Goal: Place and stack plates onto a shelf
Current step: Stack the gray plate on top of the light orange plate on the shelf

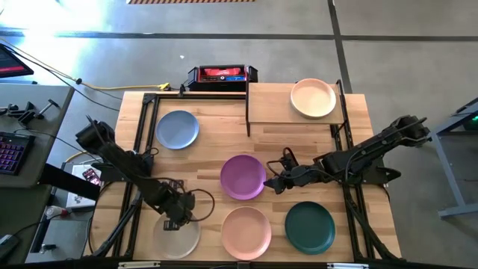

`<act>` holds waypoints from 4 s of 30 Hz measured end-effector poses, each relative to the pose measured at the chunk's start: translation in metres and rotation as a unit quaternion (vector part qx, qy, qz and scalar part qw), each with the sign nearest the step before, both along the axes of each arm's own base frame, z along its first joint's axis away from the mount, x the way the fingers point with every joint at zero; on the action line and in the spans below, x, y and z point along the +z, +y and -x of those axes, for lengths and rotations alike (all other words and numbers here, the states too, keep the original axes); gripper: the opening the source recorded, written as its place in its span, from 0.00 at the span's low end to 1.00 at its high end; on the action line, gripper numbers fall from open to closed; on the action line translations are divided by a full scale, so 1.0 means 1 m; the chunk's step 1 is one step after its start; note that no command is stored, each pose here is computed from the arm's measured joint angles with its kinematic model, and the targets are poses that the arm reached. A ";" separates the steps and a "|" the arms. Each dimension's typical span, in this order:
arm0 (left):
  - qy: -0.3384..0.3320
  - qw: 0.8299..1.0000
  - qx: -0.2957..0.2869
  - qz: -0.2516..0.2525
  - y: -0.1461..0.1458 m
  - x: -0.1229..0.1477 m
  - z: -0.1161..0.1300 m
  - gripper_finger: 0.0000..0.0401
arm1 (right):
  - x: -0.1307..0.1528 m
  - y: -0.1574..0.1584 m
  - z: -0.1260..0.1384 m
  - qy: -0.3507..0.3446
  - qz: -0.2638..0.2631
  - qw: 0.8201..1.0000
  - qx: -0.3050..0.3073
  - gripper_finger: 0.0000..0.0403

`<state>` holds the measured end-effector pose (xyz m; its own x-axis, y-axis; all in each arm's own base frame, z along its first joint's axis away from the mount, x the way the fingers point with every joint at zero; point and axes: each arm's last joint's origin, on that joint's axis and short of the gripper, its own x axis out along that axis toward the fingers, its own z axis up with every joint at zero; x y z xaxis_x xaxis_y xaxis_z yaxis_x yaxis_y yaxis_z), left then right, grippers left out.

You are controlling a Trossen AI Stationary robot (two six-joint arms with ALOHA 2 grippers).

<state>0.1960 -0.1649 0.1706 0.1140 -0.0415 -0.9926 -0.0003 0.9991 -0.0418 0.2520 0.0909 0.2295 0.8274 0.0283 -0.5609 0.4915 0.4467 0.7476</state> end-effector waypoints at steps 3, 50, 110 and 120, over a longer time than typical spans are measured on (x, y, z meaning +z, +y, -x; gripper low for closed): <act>0.008 1.000 -0.001 -0.005 -0.001 -0.005 -0.001 0.22 | 0.000 0.000 0.000 0.000 0.000 1.000 0.000 0.40; -0.009 0.999 -0.002 0.033 0.021 -0.006 -0.009 0.00 | 0.000 0.001 0.000 0.005 -0.022 1.000 0.013 0.40; -0.332 0.843 0.347 -0.241 0.238 0.174 -0.014 0.00 | 0.162 -0.162 -0.030 -0.076 0.519 0.850 -0.052 0.40; -0.331 0.832 0.386 -0.221 0.241 0.166 -0.025 0.00 | 0.157 -0.161 -0.026 -0.033 0.452 0.888 -0.072 0.40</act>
